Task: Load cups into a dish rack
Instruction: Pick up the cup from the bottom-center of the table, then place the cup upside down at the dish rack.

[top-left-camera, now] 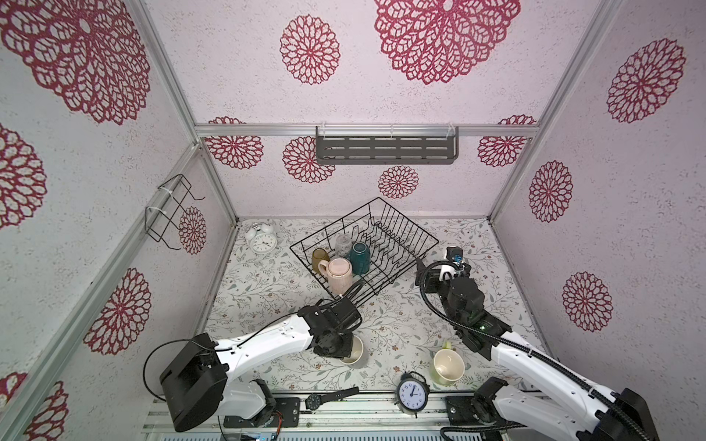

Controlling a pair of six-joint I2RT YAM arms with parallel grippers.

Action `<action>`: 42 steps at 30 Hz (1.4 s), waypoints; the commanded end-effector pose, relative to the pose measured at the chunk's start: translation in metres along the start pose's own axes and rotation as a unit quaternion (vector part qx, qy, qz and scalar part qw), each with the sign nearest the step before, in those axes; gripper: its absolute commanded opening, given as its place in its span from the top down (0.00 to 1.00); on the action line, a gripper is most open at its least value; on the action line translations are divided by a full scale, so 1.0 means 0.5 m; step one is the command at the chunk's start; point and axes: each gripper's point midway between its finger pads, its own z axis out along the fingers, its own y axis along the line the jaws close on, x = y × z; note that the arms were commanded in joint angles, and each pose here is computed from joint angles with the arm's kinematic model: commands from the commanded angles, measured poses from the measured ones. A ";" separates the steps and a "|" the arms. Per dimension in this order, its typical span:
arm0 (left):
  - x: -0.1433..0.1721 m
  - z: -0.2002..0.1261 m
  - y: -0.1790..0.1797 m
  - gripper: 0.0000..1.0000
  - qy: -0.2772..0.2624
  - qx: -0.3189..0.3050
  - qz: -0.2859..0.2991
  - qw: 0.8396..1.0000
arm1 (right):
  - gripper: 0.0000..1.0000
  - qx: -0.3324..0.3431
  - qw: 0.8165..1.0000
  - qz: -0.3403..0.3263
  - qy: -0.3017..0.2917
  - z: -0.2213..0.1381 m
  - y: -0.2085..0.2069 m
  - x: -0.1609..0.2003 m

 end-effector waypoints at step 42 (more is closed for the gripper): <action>-0.297 -0.576 -0.083 1.00 -0.632 0.251 0.192 0.708 | 0.01 -0.581 0.699 0.325 0.262 -0.134 0.411 -0.178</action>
